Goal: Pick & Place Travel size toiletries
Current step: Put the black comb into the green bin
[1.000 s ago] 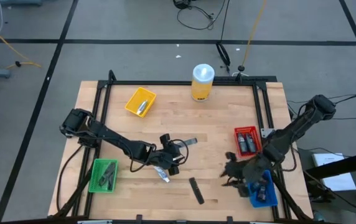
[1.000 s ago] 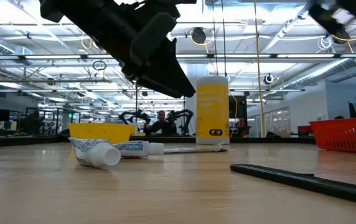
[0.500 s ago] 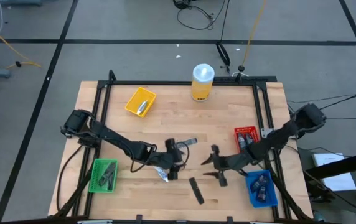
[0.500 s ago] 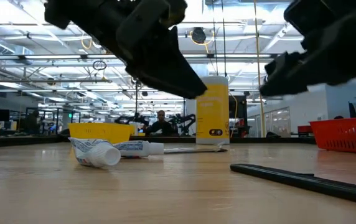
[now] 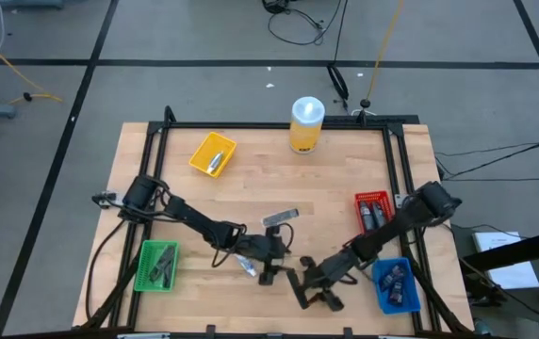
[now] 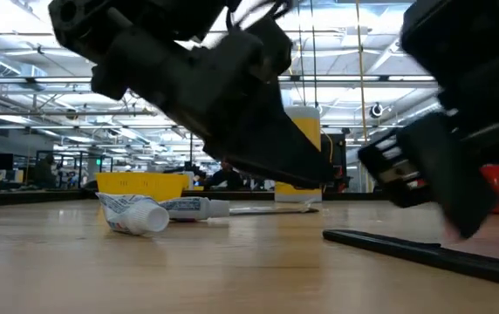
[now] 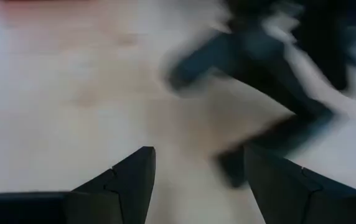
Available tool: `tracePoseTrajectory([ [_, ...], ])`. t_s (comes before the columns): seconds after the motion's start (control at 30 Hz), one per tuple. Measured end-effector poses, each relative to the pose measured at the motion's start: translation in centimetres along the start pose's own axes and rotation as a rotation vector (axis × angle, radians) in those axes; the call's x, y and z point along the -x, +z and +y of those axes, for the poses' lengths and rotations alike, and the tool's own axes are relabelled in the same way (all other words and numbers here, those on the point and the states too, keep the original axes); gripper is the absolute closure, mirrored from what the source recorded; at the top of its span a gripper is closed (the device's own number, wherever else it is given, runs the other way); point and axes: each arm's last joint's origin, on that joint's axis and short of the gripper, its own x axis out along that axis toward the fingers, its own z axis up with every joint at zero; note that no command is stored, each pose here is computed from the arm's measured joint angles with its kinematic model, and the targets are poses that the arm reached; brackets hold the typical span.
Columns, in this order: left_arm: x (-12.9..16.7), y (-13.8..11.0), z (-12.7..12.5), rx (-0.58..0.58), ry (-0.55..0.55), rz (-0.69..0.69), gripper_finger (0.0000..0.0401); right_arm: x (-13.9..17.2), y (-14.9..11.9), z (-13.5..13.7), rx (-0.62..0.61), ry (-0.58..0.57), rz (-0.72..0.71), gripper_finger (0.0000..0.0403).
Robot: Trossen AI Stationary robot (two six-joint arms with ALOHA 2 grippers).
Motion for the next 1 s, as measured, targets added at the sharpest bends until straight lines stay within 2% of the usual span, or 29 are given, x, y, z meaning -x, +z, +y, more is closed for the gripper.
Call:
tracePoseTrajectory([
  [0.1, 0.7, 0.5, 0.5, 0.026, 0.112, 0.023, 0.0160, -1.1, 0.3, -0.4, 0.059, -0.084, 0.040, 0.0259],
  [0.27, 2.0, 1.4, 0.6, 0.040, 0.150, 0.058, 0.0160, -1.3, 0.5, -1.1, 0.160, -0.269, 0.100, 0.0285],
  [0.5, 2.3, 1.4, -0.2, 0.011, 0.137, 0.066, 0.0160, 2.7, 2.3, -1.5, 0.195, -0.633, 0.189, 0.0307],
  [0.57, 2.3, 1.5, -0.3, 0.002, 0.133, 0.064, 0.0160, 4.1, 3.5, -0.9, 0.199, -0.694, 0.159, 0.0309],
  [0.67, 2.3, 1.5, -0.2, 0.011, 0.126, 0.062, 0.0160, 6.0, 4.8, -0.1, 0.147, -0.710, 0.086, 0.0309],
  [0.73, 2.1, 1.3, 0.2, 0.073, 0.136, 0.070, 0.0160, 7.0, 5.0, -0.1, 0.079, -0.674, 0.037, 0.0310],
  [0.83, 1.8, 0.5, 1.4, 0.173, 0.171, 0.123, 0.0175, 7.8, 3.7, -0.6, -0.010, -0.672, 0.035, 0.0310],
  [0.9, 1.4, -0.1, 2.4, 0.220, 0.200, 0.146, 0.0202, 7.8, 2.2, -1.1, -0.049, -0.682, 0.053, 0.0310],
  [1.0, 0.8, -0.4, 3.7, 0.285, 0.229, 0.137, 0.0265, 7.4, 0.4, -1.6, -0.086, -0.677, 0.031, 0.0310],
])
